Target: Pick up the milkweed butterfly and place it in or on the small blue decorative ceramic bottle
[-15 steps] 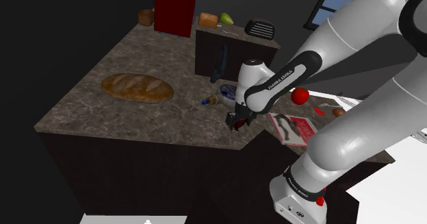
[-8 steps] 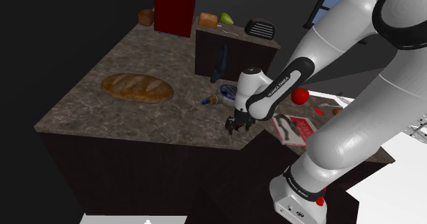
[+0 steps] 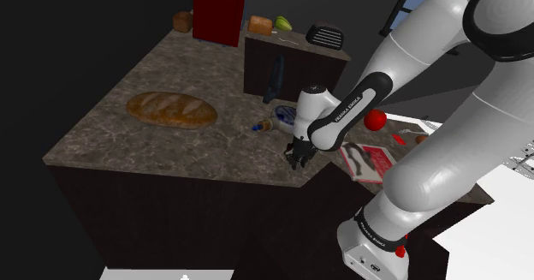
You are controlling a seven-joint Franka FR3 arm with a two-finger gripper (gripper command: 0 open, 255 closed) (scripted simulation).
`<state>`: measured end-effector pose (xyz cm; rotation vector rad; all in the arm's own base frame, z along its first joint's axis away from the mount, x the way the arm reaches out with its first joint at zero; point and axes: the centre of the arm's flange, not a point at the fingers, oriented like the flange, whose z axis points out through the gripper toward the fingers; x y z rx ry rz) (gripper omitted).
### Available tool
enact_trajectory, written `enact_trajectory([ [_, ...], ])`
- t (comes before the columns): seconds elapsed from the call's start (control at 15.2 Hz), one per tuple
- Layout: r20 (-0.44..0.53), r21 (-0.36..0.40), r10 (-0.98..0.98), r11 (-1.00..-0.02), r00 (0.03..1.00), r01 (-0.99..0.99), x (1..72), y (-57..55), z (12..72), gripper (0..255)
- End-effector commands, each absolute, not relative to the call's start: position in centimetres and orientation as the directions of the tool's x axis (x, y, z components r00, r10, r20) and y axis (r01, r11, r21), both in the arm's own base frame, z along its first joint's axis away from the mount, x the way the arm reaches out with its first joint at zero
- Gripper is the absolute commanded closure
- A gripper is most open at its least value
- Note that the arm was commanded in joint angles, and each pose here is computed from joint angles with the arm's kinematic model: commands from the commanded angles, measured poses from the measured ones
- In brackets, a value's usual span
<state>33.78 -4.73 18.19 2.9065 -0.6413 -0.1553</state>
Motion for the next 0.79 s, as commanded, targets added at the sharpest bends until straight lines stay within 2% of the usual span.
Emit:
enact_trajectory([
  [0.0,-0.067,0.179,-0.426,-0.895,0.902,-0.409,33.8,-4.7,18.2,255],
  [0.46,-0.067,0.179,-0.426,-0.895,0.902,-0.409,33.8,-4.7,18.2,255],
  [0.73,-0.067,0.179,-0.426,-0.895,0.902,-0.409,33.8,-4.7,20.3,255],
])
